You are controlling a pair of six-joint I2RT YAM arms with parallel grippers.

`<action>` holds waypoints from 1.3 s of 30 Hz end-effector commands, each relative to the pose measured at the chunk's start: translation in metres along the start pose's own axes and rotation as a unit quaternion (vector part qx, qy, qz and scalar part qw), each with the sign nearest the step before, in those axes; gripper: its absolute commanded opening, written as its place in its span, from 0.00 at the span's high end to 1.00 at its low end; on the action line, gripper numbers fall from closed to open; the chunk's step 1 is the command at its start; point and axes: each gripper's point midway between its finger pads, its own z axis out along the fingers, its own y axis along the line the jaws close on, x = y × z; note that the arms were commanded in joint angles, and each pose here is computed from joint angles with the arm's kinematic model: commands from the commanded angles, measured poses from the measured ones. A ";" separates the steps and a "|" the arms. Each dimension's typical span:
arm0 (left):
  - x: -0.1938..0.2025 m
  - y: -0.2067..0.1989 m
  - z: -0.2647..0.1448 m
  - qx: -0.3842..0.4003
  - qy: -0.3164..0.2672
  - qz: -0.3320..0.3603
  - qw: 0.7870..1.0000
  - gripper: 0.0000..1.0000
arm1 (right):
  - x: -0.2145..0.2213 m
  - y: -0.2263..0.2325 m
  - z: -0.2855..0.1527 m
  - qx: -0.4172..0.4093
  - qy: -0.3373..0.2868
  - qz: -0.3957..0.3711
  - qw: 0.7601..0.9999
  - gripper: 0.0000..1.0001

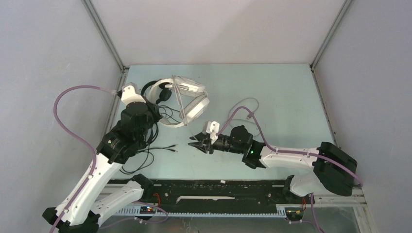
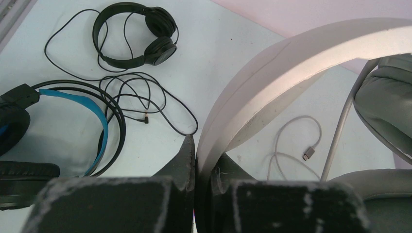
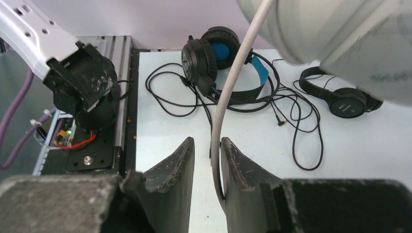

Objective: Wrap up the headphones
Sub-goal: Wrap the headphones cable around the headphones.

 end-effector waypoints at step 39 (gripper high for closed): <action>-0.074 -0.067 -0.057 0.188 -0.035 -0.163 0.968 1.00 | 0.117 -0.063 -0.016 0.097 -0.018 0.015 0.995 0.82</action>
